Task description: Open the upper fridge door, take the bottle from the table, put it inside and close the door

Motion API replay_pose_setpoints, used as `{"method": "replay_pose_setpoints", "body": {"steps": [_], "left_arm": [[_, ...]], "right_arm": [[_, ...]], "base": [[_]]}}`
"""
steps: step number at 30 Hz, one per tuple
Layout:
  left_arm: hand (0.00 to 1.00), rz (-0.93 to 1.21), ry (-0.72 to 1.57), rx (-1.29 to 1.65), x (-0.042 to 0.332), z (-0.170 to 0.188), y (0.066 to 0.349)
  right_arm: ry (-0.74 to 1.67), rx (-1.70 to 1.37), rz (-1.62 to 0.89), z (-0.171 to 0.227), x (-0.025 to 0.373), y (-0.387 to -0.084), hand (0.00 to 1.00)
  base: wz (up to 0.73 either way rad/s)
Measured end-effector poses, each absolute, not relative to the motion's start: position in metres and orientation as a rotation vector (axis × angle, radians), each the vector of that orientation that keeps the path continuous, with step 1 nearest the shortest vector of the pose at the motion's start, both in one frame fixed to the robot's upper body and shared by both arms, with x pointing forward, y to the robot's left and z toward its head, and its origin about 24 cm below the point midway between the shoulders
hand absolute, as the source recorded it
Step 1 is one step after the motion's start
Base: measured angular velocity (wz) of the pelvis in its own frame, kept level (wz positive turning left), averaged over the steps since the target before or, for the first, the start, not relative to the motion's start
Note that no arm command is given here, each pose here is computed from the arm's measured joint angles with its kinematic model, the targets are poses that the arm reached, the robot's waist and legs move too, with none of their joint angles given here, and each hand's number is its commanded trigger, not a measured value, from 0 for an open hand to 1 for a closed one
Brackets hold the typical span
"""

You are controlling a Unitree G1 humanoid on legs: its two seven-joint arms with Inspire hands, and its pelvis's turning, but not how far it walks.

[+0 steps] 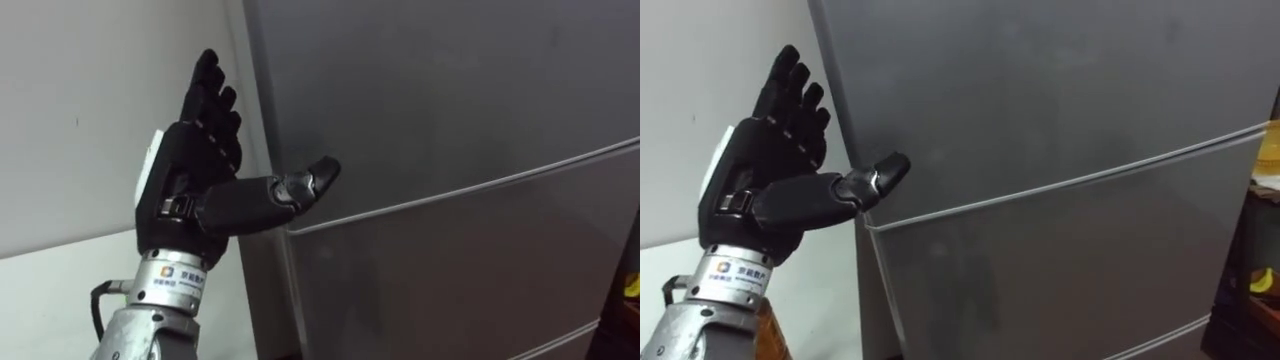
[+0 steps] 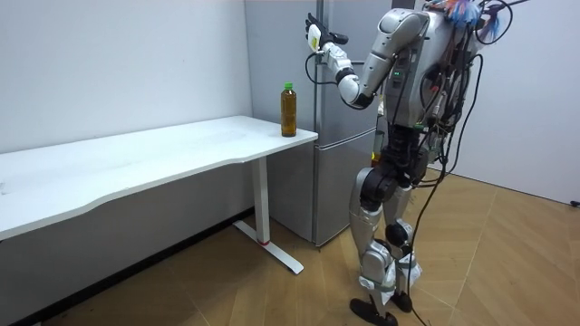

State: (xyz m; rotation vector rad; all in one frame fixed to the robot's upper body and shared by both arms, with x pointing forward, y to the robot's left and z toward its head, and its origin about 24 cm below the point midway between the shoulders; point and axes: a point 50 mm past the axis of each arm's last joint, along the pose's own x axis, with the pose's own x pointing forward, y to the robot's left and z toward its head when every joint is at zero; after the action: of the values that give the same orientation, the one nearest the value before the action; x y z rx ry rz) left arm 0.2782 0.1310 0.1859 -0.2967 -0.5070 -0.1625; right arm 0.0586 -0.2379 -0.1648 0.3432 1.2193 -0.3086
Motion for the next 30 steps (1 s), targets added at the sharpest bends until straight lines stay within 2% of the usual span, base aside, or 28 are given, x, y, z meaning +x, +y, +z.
{"method": "replay_pose_setpoints", "body": {"steps": [10, 11, 12, 13, 25, 27, 29, 30], "left_arm": [[0.0, -0.261, -0.494, -0.312, 0.276, 0.185, 0.115], [0.59, -0.263, -0.496, -0.307, 0.276, 0.185, 0.115], [0.83, -0.266, -0.5, -0.294, 0.276, 0.185, 0.114], [1.0, -0.266, -0.503, -0.27, 0.275, 0.185, 0.113], [1.0, -0.221, -0.505, -0.22, 0.277, 0.184, 0.116], [0.89, -0.219, -0.503, -0.222, 0.277, 0.184, 0.116], [0.74, -0.22, -0.506, -0.221, 0.277, 0.184, 0.117], [0.72, -0.219, -0.506, -0.219, 0.277, 0.184, 0.117]], "right_arm": [[1.22, 0.327, -0.304, -0.165, 0.062, -0.238, 0.0], [1.22, 0.326, -0.303, -0.165, 0.062, -0.238, 0.0], [1.219, 0.325, -0.301, -0.165, 0.063, -0.238, 0.0], [1.219, 0.326, -0.301, -0.165, 0.063, -0.237, 0.0], [1.224, 0.335, -0.291, -0.165, 0.064, -0.236, 0.0], [1.224, 0.333, -0.288, -0.165, 0.065, -0.236, 0.0], [1.224, 0.333, -0.288, -0.165, 0.065, -0.236, 0.0], [1.224, 0.333, -0.288, -0.165, 0.065, -0.236, 0.0]], "base": [[0.0], [0.04], [0.07], [0.08], [0.13], [0.07], [0.05], [0.04]]}}
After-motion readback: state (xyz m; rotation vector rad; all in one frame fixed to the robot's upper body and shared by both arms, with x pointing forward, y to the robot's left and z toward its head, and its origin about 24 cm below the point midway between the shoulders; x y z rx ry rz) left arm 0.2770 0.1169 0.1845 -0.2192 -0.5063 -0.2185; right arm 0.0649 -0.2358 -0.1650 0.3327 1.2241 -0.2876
